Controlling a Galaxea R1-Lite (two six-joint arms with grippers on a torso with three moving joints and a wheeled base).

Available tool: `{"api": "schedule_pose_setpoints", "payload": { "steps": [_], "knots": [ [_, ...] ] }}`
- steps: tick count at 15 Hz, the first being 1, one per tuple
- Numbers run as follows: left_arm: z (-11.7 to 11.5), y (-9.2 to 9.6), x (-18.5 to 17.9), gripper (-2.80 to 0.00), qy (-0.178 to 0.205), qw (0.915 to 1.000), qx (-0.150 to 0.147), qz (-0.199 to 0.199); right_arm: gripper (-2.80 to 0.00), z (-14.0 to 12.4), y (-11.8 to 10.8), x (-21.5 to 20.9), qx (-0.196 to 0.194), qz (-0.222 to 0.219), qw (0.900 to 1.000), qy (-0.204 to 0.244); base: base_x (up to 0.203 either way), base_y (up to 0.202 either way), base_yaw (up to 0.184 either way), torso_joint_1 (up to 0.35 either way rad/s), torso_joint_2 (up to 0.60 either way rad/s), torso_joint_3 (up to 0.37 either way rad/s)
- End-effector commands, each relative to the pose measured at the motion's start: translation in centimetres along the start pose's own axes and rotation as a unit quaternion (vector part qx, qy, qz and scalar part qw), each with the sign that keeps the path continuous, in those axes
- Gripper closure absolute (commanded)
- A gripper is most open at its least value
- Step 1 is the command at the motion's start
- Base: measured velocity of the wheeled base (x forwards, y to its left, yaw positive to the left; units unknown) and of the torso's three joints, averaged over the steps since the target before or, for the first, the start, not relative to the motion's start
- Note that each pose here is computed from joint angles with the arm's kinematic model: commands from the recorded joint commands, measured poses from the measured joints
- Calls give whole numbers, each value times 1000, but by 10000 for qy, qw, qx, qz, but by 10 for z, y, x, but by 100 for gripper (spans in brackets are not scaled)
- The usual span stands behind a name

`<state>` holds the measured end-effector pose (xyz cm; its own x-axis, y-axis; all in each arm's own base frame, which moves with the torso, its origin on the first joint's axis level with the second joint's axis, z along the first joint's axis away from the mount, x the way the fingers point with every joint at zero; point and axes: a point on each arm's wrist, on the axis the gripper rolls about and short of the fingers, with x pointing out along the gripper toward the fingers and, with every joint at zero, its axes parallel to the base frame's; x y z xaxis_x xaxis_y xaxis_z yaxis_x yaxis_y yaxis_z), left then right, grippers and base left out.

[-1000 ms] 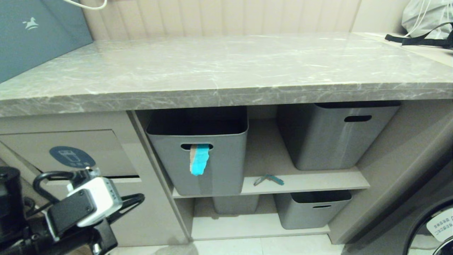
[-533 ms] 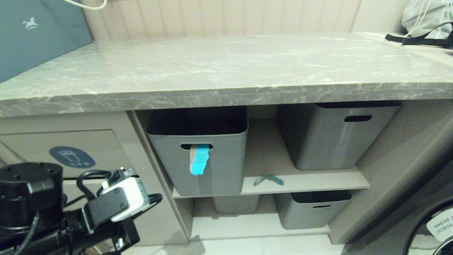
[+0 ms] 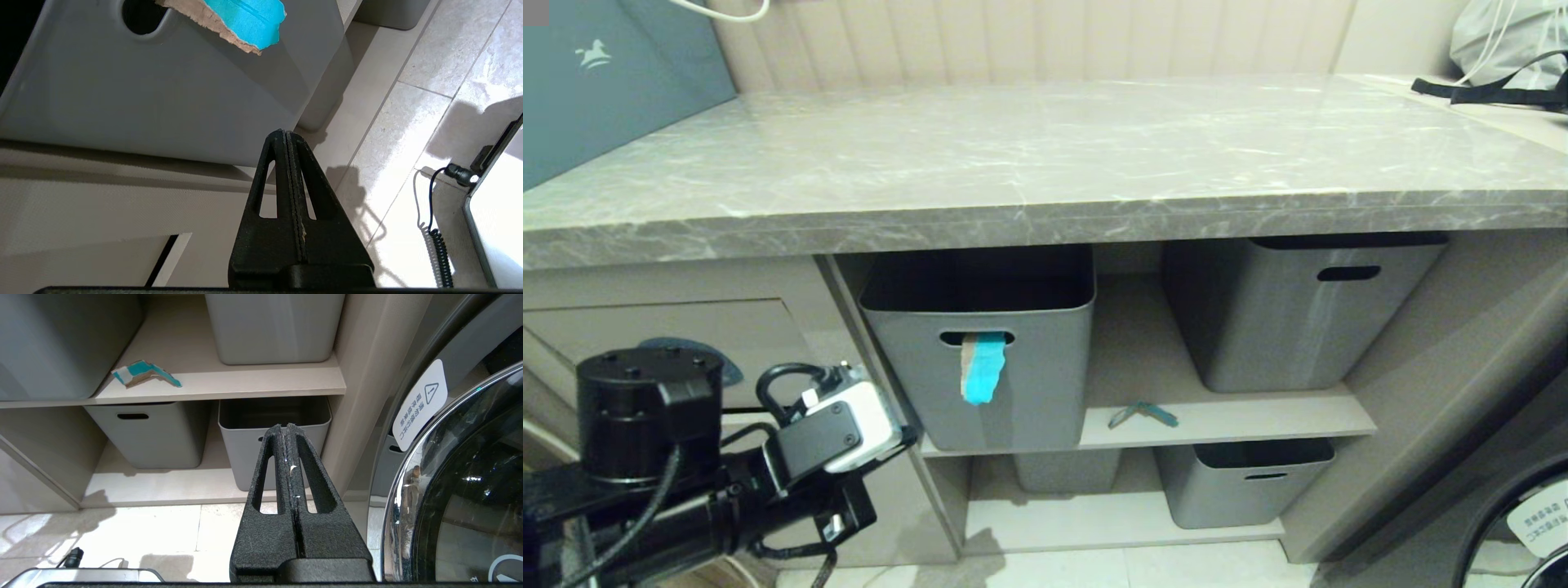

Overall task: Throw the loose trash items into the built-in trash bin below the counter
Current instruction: Pick up the garbage

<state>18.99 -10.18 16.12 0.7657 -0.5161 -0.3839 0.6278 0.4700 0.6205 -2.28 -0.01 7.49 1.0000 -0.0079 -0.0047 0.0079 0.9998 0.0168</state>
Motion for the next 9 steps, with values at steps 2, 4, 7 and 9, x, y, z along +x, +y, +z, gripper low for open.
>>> {"api": "schedule_pose_setpoints", "payload": {
  "steps": [2,4,7,9],
  "knots": [
    [-1,0,8,0,33,10000,75,-52,0,0,0,0,0,1,10000,0,0,0,0,0,0,0],
    [0,1,11,-280,34,9999,74,-59,0,0,0,0,0,1,10000,0,0,0,0,0,0,0],
    [3,4,13,-280,-6,10000,92,-25,0,0,0,0,0,1,10000,6,0,0,0,0,0,0],
    [3,4,13,-280,-17,9998,216,-26,0,0,0,0,0,1,10000,0,0,0,0,0,0,0]
  ]
}}
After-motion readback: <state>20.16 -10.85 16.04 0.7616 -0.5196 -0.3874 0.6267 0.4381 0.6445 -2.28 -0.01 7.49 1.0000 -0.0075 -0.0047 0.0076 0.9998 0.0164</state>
